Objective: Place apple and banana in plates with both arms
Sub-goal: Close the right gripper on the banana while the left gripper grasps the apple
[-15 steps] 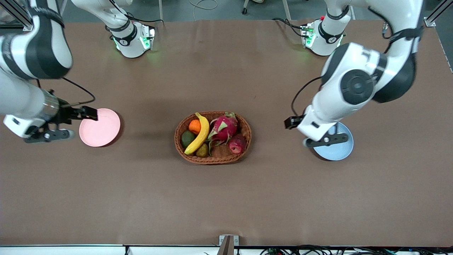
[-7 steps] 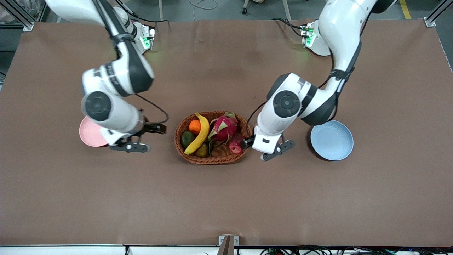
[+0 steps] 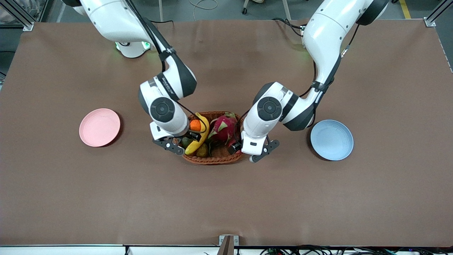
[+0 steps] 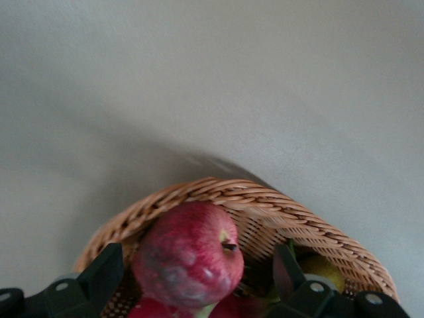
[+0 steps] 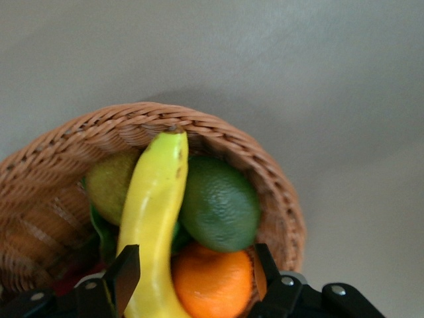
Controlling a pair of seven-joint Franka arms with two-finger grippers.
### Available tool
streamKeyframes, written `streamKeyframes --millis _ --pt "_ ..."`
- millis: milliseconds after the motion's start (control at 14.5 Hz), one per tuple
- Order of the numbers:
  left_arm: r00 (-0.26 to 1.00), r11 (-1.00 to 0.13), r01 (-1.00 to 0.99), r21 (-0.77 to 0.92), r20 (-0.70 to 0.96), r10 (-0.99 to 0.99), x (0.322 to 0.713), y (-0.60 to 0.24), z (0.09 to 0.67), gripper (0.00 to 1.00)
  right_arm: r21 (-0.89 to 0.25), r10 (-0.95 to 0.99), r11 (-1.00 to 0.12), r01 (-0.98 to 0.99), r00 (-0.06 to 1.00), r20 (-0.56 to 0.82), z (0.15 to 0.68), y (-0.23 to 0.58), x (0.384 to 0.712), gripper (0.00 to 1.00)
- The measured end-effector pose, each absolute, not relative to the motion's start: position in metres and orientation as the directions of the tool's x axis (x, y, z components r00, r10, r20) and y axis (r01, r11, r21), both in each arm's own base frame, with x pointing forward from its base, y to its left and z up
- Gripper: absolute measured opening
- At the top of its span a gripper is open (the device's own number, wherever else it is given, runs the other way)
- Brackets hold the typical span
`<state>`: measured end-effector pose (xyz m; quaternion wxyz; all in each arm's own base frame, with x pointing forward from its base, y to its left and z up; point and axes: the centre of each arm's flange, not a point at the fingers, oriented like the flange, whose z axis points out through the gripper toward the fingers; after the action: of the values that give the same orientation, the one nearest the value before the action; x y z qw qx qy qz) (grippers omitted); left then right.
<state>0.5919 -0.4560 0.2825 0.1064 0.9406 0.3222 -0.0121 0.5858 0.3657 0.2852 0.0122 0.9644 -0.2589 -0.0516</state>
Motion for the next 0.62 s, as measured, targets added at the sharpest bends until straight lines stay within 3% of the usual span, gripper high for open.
streamKeyframes --millis 275,619 --pt "0.782 -0.758 0.622 0.195 -0.103 0.615 0.58 -0.474 0.262 1.0 0.035 -0.566 -0.824 -0.565 0.82 -0.081 0.278 0.379 0.597 0.67" --pt "0.779 -0.759 0.627 0.176 -0.105 0.619 0.58 -0.471 0.249 1.0 0.003 -0.587 -0.807 -0.59 0.802 -0.108 0.274 0.383 0.598 0.64"
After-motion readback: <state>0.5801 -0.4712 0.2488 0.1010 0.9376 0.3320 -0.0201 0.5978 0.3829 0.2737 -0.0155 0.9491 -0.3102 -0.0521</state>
